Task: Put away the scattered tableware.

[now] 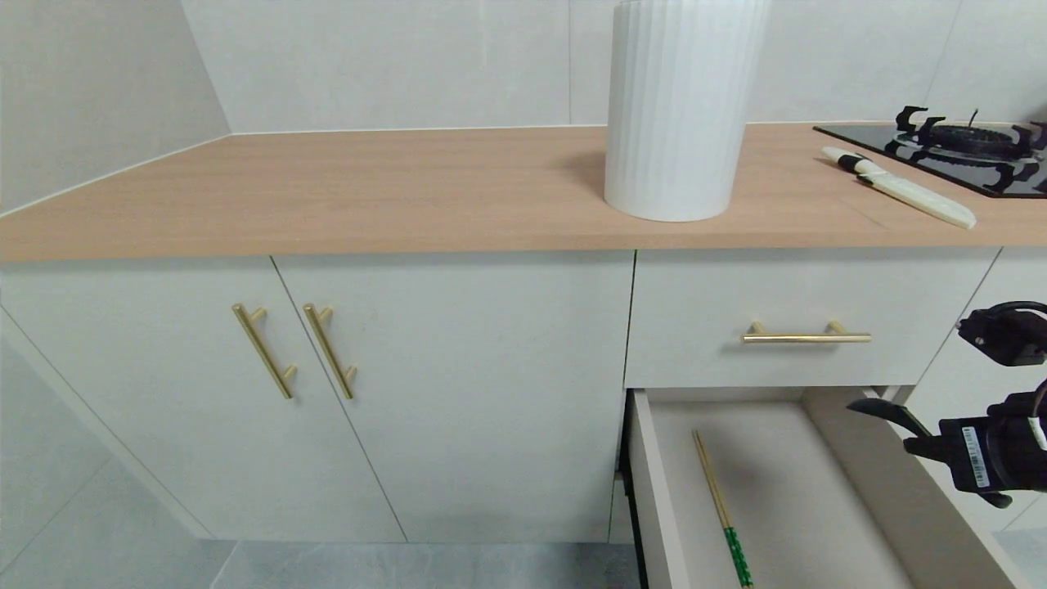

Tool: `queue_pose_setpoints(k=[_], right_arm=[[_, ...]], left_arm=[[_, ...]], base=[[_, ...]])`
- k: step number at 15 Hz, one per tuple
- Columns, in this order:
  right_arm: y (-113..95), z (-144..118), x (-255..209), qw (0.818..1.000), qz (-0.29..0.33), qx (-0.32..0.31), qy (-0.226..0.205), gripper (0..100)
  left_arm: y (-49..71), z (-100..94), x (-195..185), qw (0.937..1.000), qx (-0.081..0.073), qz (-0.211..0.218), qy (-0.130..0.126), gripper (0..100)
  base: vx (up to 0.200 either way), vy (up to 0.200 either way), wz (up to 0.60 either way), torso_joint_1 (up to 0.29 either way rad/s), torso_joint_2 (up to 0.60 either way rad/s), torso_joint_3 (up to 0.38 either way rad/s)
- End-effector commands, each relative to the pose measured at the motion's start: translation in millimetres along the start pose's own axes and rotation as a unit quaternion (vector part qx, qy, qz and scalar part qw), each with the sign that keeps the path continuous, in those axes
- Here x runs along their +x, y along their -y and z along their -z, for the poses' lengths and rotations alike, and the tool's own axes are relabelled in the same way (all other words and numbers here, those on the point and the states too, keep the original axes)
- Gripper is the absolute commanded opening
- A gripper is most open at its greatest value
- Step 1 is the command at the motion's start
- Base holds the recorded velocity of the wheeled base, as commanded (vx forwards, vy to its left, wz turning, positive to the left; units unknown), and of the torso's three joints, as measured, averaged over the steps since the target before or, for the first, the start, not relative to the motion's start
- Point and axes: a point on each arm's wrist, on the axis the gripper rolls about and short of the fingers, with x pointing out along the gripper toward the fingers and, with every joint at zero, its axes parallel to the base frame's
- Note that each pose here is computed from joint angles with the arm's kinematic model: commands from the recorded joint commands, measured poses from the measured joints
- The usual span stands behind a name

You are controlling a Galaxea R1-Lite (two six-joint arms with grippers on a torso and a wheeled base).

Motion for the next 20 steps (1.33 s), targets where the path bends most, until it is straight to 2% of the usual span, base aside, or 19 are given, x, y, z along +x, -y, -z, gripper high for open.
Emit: queue_pose_setpoints(k=[1,6,9,11,15,20], right_arm=[[0,1,8,1.0,0.001,-0.001,-0.016,0],[-1,3,24,0.999,0.004,-0.002,-0.046,0],[-4,7,63,0.994,0.01,-0.005,-0.106,0],[-5,13,90,0.992,0.011,-0.005,-0.122,0],[-15,34,140,0.993,0.005,-0.016,-0.119,0],[-21,63,198,0.994,0.036,0.003,-0.103,0]], left_arm=[[0.0,-0.1,0,1.0,0.0,-0.001,0.0,100],[0.0,-0.1,0,1.0,0.0,-0.001,0.0,100],[0.0,-0.1,0,1.0,0.0,-0.001,0.0,100],[0.0,-0.1,0,1.0,0.0,0.0,0.0,100],[0.0,-0.1,0,1.0,0.0,-0.001,0.0,100],[0.0,-0.1,0,1.0,0.0,-0.001,0.0,100]], base=[[0.0,0.0,0.0,-0.027,0.11,0.051],[0.0,0.0,0.0,0.0,0.01,0.007],[0.0,0.0,0.0,0.0,0.0,0.0],[0.0,0.0,0.0,0.0,0.0,0.0],[0.0,0.0,0.0,0.0,0.0,0.0],[0.0,0.0,0.0,0.0,0.0,0.0]])
